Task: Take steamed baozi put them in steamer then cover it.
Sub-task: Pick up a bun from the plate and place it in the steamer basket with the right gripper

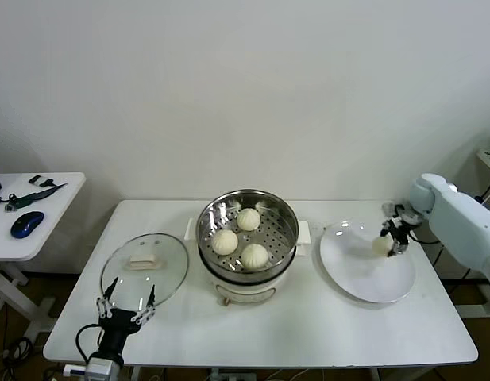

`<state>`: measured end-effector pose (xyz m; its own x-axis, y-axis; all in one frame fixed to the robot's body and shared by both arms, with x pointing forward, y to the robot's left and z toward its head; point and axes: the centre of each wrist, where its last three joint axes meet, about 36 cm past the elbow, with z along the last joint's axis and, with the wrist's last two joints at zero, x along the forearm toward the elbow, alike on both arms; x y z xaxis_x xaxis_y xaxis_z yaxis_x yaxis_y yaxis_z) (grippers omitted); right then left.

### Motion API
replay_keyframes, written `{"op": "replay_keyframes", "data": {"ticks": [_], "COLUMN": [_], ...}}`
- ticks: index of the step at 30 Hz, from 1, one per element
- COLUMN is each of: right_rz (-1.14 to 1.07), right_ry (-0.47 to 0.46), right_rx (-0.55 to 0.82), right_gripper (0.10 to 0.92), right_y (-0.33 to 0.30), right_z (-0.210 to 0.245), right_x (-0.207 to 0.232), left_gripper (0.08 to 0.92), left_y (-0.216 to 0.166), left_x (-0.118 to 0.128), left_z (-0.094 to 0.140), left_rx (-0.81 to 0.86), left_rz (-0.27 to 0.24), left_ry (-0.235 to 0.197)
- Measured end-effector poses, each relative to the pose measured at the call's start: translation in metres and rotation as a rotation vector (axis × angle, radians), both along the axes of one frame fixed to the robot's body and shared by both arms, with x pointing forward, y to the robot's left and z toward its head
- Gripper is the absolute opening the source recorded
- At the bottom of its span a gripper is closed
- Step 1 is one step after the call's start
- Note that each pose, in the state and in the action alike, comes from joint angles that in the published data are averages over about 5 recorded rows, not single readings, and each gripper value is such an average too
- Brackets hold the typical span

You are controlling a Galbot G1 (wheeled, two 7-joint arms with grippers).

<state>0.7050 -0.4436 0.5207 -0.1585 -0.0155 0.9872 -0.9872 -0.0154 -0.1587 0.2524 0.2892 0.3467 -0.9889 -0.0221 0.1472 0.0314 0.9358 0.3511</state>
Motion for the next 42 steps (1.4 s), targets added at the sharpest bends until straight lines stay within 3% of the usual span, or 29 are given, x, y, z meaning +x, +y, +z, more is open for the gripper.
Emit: {"op": "replay_keyframes", "data": {"ticks": [12, 19, 30, 42], "right_rz": [0.063, 0.107, 0.167, 0.182], "right_ry": [-0.105, -0.091, 0.005, 0.065], "right_rx": [0.132, 0.195, 0.187, 0.120], "right_gripper": [0.645, 0.646, 0.652, 0.653], "right_y": [0.105, 0.178, 0.276, 0.319], "right_z": [0.140, 0.180, 0.172, 0.120], "right_x": [0.033, 0.028, 0.010, 0.000], "left_gripper": [0.823, 0.823, 0.823, 0.823], "left_y": [-0.010, -0.013, -0.011, -0.010], "left_x": [0.001, -0.001, 0.000, 0.002], "left_z": [0.002, 0.003, 0.008, 0.011], "left_rx": [-0.013, -0.021, -0.028, -0.031], "left_rz": [-0.040, -0.064, -0.076, -0.082], "left_ry": [-0.011, -0.014, -0.028, -0.039]}}
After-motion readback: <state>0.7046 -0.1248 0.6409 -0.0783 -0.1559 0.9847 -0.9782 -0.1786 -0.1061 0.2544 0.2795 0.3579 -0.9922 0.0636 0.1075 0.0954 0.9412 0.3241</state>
